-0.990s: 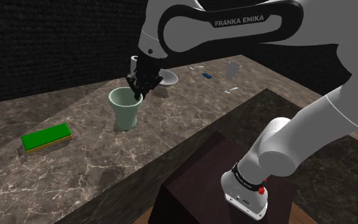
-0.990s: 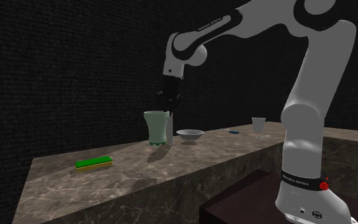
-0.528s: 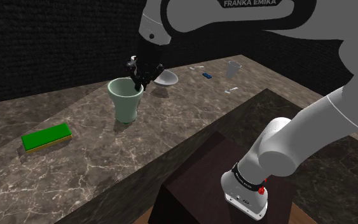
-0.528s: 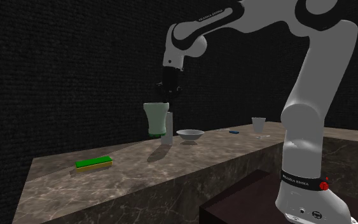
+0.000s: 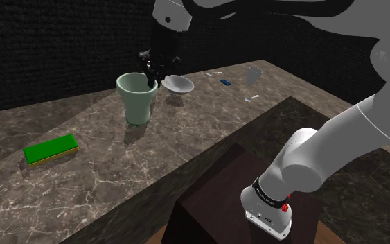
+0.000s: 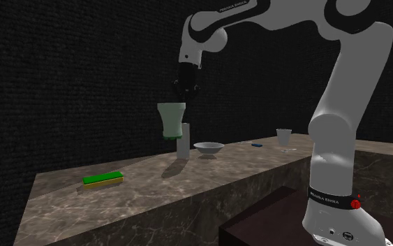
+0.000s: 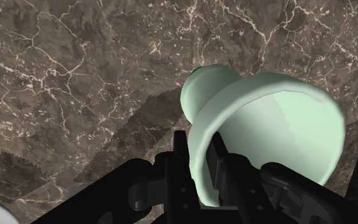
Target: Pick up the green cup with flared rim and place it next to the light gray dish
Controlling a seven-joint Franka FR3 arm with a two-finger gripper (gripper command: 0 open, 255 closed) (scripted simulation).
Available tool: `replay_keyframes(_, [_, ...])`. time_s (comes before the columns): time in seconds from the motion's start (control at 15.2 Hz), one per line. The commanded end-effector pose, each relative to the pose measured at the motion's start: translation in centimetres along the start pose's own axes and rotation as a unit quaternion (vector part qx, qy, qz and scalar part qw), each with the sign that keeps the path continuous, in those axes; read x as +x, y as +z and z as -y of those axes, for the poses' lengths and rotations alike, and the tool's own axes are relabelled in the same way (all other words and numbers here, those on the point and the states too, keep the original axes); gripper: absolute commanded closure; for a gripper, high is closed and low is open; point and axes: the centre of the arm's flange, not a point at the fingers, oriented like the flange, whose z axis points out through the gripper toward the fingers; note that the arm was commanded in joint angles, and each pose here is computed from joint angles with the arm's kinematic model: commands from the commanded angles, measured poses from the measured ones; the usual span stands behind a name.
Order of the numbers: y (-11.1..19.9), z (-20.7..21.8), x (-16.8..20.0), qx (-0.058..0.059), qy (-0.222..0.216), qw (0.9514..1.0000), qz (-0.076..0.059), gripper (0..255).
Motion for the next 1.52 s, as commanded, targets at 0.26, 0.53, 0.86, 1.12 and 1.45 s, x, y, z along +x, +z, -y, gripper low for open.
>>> replay_keyframes(0.26, [-3.2,0.4,0.2,0.0,0.0,1.0,0.0,255])
replay_keyframes(0.53, [-3.7,-3.2,1.7,0.0,0.0,1.0,0.0,255])
replay_keyframes(0.86, [-4.2,-9.3,4.3,0.0,0.0,1.0,0.0,255])
replay_keyframes(1.12, [-4.7,-14.1,6.4,0.0,0.0,1.0,0.0,255])
replay_keyframes(1.45, [-5.3,-20.2,9.0,0.0,0.0,1.0,0.0,255])
